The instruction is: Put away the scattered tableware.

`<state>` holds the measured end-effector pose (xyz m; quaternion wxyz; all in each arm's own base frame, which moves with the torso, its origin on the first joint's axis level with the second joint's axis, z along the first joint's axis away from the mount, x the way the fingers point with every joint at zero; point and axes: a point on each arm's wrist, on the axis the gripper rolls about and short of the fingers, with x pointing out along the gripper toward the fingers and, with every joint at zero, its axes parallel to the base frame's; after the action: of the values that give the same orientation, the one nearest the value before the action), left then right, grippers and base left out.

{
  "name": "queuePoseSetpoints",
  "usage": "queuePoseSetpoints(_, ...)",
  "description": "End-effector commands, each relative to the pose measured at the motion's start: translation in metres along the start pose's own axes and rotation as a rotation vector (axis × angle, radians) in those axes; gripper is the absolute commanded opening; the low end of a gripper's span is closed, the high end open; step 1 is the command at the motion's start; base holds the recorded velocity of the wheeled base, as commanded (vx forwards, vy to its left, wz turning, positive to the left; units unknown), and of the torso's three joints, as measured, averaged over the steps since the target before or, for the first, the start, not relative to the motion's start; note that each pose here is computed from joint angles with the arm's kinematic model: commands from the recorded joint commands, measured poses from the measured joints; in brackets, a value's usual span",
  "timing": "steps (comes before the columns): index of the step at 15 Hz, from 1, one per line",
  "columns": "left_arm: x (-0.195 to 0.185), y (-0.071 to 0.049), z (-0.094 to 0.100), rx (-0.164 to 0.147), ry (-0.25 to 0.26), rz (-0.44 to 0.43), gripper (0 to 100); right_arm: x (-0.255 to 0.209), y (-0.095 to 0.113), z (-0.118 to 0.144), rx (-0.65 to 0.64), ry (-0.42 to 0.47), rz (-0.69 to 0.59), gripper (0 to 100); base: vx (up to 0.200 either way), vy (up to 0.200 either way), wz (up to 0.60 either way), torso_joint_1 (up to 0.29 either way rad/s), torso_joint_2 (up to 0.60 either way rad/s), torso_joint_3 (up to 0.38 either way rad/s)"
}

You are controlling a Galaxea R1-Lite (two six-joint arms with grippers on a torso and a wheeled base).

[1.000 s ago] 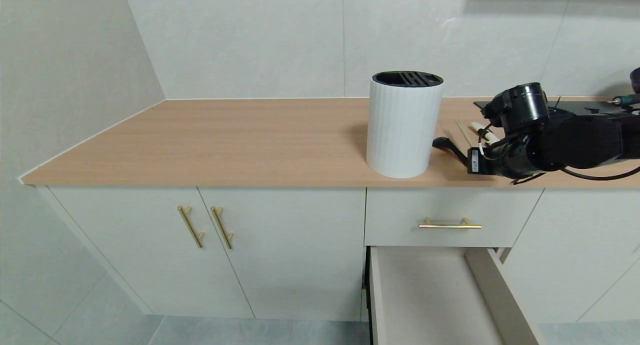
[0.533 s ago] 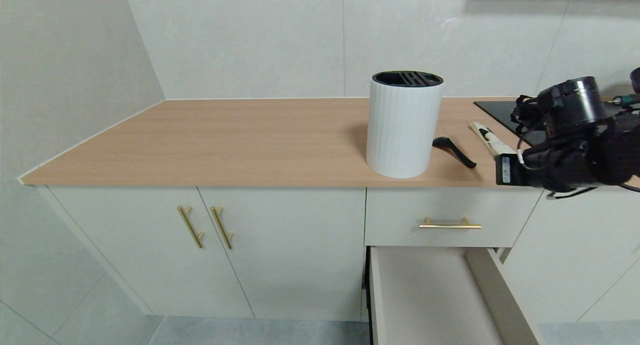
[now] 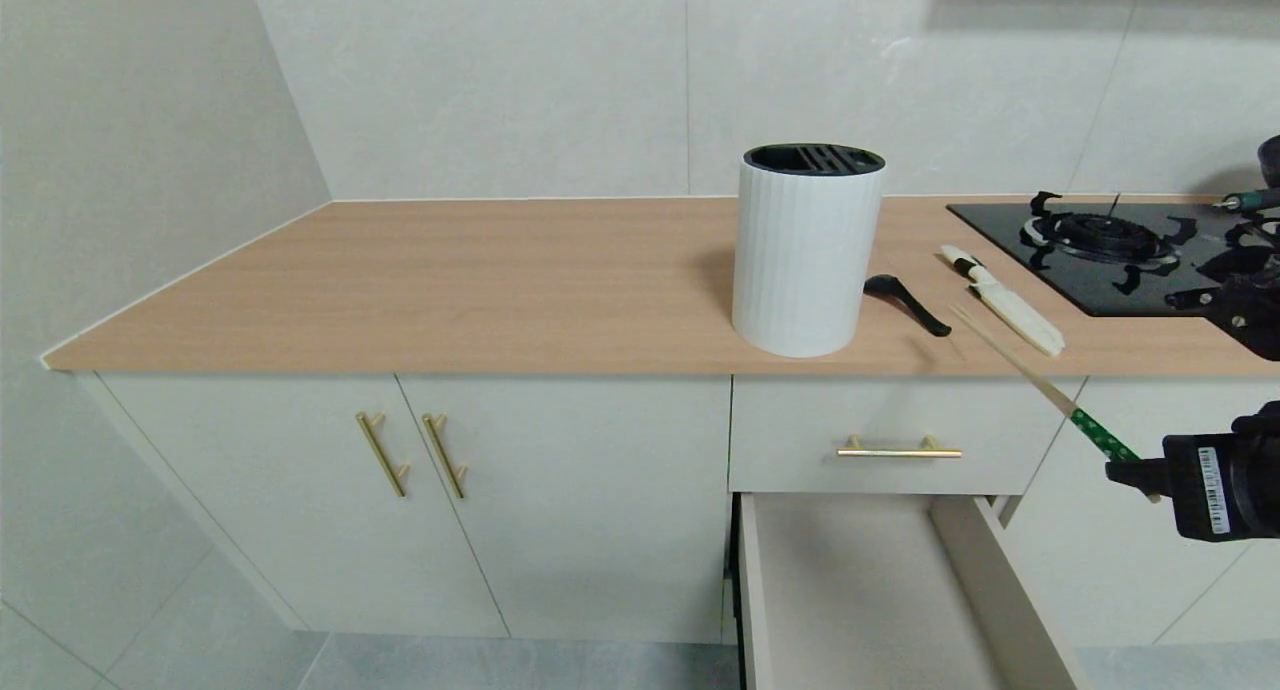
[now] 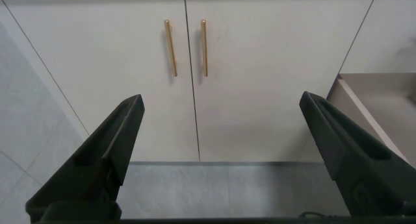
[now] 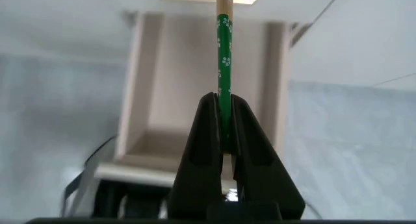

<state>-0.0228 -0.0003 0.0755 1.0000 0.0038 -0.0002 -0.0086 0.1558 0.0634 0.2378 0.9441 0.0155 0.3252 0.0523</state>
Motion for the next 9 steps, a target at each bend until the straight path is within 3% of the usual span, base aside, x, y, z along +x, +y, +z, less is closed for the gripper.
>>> queuePoseSetpoints(1, 0.0, 0.0, 0.0, 0.0, -0.001, 0.0, 100, -0.014, -0.004, -0.012, -0.005, 0.017, 0.081, 0, 0.0, 0.0, 0.0, 0.0, 0.0, 0.0)
queuePoseSetpoints(4, 0.0, 0.0, 0.0, 0.0, -0.001, 0.0, 100, -0.008, 0.002, -0.025, -0.039, 0.089, 0.197, 0, 0.0, 0.0, 0.0, 0.0, 0.0, 0.0)
queuePoseSetpoints(9, 0.0, 0.0, 0.0, 0.0, 0.0, 0.0, 100, 0.017, 0.011, -0.039, -0.115, 0.218, 0.195, 0, 0.0, 0.0, 0.0, 0.0, 0.0, 0.0)
